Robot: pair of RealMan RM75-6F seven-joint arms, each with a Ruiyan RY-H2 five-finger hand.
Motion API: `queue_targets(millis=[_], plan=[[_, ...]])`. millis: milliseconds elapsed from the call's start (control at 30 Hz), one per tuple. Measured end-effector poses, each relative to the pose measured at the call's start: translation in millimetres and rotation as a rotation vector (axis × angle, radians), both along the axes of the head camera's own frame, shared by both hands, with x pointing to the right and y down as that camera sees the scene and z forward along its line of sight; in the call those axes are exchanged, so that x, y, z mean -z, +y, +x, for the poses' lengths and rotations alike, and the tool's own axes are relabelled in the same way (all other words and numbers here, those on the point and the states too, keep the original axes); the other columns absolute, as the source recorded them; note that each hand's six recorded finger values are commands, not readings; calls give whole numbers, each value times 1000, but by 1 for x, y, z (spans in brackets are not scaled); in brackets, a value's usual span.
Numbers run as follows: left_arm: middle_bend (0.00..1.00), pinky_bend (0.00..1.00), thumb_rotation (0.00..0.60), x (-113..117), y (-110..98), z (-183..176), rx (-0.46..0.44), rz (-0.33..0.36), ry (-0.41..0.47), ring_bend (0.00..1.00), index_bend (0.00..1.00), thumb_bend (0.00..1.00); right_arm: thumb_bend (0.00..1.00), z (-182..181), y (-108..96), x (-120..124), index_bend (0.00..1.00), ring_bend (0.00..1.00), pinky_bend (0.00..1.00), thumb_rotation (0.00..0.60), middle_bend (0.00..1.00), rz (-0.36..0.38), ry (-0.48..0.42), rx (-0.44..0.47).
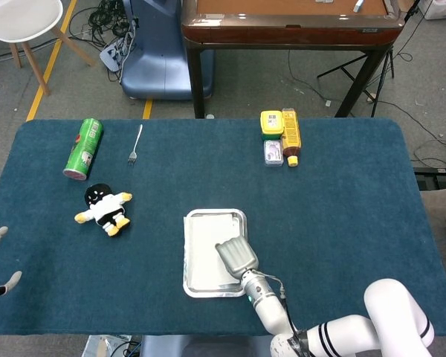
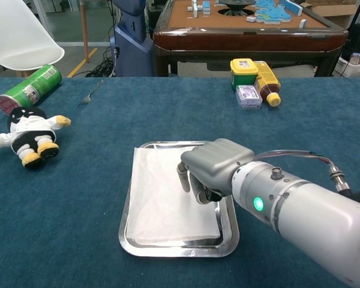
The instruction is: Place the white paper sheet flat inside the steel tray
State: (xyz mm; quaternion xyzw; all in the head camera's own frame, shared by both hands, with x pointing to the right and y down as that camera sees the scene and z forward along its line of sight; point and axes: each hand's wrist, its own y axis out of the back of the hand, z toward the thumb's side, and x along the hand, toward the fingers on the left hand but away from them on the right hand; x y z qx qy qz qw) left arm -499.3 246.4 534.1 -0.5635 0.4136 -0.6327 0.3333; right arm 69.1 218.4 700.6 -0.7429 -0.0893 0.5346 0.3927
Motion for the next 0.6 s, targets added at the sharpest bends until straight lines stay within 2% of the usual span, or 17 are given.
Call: queue_targets(millis=[600], plan=[[19, 213, 600, 0, 0, -1, 3, -2, 0, 0, 123, 222, 1000, 12, -37, -15, 418, 1000, 1000, 600, 1000, 125, 39, -23]])
